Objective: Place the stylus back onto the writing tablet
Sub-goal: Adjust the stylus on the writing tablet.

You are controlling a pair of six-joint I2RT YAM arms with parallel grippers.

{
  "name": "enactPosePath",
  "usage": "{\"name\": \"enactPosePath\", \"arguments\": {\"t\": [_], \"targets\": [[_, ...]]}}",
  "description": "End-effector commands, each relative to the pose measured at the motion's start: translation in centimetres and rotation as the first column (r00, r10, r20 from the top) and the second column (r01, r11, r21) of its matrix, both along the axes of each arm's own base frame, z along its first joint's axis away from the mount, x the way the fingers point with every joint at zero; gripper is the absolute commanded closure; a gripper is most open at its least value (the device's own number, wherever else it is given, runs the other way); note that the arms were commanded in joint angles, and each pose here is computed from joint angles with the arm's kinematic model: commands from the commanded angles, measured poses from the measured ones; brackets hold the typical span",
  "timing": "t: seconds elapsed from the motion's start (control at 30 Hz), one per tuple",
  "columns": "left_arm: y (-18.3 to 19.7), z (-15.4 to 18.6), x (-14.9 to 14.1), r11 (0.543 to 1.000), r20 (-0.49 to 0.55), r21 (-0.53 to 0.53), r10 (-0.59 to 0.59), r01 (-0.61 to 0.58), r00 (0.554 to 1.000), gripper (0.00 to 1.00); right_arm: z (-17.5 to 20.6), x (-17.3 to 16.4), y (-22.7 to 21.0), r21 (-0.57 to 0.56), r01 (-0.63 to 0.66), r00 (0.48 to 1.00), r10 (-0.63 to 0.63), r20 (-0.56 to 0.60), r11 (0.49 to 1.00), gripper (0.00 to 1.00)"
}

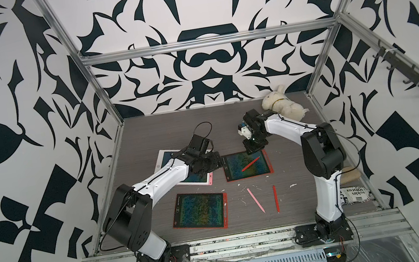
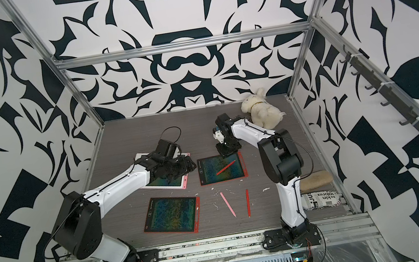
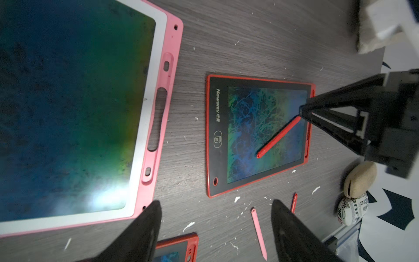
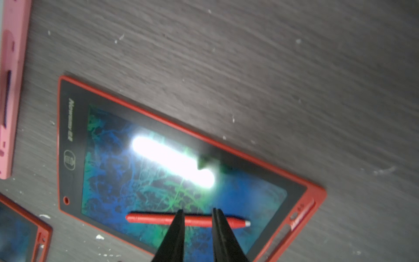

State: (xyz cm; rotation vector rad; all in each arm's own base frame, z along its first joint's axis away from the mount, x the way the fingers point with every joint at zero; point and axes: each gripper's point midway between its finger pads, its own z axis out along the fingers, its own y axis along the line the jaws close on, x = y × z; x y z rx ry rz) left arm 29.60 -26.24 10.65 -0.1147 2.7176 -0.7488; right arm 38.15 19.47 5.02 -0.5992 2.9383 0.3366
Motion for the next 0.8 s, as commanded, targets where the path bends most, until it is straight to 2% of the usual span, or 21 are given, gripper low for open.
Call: {"name": "enactPosePath", "arguments": {"t": [0.0, 0.1, 0.23, 0.77], "targets": [[0.4, 1.0, 0.0, 1.0, 0.046, -0.008, 0.013, -0.013, 0.999, 0.22, 1.1, 0.7, 0.3, 0.005, 0.001, 1.0, -0.001, 0.001, 1.0, 0.87], [0.7, 1.0, -0.3, 1.0, 0.051, -0.006, 0.019, -0.018, 0.999, 0.22, 0.1, 0.7, 0.0, -0.018, 0.006, 1.0, -0.007, -0.028, 1.0, 0.94], [1.0, 0.7, -0.6, 1.0, 0.046, 0.002, 0.021, -0.021, 0.999, 0.22, -0.7, 0.3, -0.5, -0.042, 0.025, 0.999, -0.027, -0.038, 0.999, 0.98], [0.2, -0.7, -1.2, 0.999, -0.008, 0.025, -0.028, 0.028, 1.0, 0.24, -2.7, -2.8, -2.4, -0.095, 0.05, 0.993, -0.06, -0.1, 0.994, 1.0]]}}
